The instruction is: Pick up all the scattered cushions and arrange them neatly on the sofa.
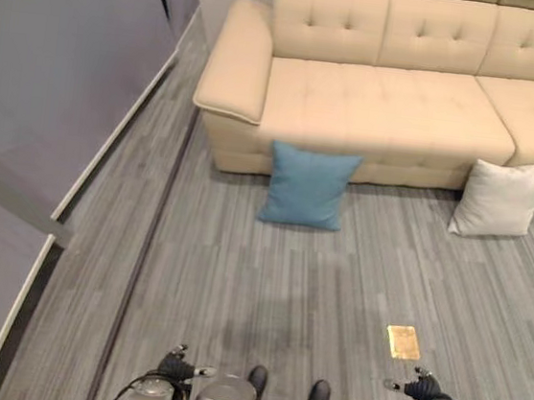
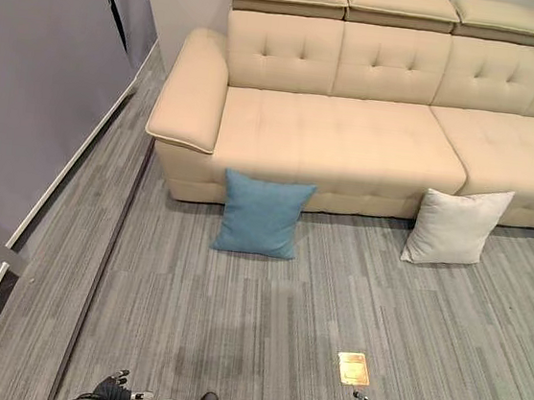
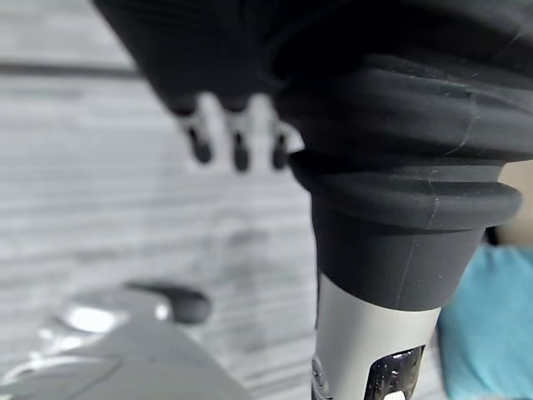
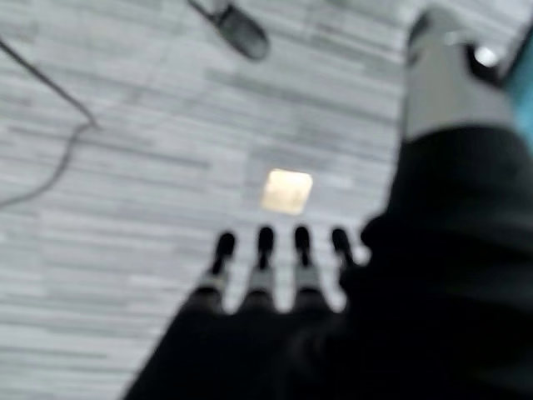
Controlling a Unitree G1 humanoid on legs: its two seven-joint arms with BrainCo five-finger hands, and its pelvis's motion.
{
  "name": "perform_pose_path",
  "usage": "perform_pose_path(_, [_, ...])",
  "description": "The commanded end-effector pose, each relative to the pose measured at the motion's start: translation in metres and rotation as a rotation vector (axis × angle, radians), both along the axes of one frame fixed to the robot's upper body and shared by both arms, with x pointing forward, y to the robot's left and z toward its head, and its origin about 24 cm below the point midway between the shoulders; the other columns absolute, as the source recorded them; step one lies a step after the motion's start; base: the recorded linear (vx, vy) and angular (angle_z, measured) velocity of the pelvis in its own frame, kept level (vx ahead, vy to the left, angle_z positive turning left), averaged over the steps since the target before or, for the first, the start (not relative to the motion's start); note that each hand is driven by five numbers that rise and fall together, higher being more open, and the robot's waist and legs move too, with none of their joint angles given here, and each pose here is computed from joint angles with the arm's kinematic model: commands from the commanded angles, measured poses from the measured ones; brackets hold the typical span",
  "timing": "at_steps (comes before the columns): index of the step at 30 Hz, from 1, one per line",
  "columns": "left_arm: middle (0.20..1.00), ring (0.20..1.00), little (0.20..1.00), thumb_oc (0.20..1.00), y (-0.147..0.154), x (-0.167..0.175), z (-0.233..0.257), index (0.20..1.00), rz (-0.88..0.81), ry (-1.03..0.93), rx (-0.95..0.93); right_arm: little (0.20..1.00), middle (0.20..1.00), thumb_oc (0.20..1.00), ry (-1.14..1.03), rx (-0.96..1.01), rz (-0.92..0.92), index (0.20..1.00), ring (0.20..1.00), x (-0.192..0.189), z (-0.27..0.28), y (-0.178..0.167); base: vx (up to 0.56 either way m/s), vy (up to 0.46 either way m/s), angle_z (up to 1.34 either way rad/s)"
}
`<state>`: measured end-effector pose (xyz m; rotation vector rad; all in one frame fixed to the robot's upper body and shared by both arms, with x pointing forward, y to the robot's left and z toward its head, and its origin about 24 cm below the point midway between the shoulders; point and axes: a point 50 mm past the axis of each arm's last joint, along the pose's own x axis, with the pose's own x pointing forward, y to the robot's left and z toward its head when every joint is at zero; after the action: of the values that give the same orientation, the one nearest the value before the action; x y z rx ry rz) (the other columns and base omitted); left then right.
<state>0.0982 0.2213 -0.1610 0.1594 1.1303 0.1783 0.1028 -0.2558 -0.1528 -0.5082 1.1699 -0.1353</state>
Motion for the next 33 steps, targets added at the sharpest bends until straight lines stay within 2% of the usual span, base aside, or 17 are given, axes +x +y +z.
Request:
perform_pose_path(1, [1.000,1.000,1.000,1.000,0.007,0.001,0.001,1.000,0.035,0.005,0.024,1.000,1.000,1.000,-0.027,-0.015,0.017,1.000,1.000,0.010,0.003,-0.001,0.00,0.000,0.00])
perform_pose_path(4, [1.000,1.000,1.000,1.000,0.011,-0.007,0.000,1.000,0.087,0.020,0.020,1.000,1.000,1.000,-0.032,-0.005,0.013,1.000,1.000,0.010,0.003,0.002,0.01,0.005,-0.01])
perform_pose_path(11, [1.000,1.000,1.000,1.000,0.016,-0.014,-0.001,1.000,0.090,0.043,0.028,1.000,1.000,1.000,-0.019,0.003,0.020,1.000,1.000,0.008,0.001,0.004,0.02,0.039,-0.08])
perform_pose_path(33, [1.000,1.000,1.000,1.000,0.042,-0.009,0.008,1.000,0.147,0.005,0.069,1.000,1.000,1.000,-0.062,0.033,0.114,1.000,1.000,0.034,0.004,0.023,0.04,0.056,-0.02])
